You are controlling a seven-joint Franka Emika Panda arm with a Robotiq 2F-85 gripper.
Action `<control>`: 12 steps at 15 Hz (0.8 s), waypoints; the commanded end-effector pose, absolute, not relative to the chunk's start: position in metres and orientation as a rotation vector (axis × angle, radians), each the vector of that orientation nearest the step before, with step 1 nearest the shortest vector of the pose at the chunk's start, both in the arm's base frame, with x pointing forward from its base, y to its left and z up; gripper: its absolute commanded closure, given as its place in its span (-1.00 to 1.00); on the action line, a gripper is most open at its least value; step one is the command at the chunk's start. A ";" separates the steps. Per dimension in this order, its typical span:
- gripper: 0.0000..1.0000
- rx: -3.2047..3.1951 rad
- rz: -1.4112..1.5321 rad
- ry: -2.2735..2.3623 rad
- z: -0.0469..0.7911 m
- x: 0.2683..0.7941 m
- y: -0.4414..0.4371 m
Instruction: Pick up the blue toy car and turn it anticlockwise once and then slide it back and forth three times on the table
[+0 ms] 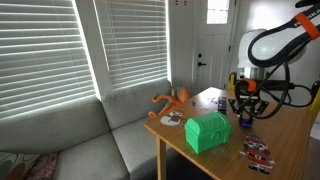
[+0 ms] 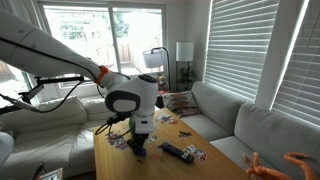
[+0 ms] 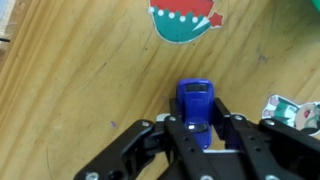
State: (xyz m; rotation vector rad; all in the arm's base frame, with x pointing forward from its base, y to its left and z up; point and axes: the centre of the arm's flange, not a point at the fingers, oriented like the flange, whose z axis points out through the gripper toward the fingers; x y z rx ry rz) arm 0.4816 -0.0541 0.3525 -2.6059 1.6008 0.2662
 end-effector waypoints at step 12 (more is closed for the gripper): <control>0.80 -2.538 0.057 1.777 0.348 0.481 -0.147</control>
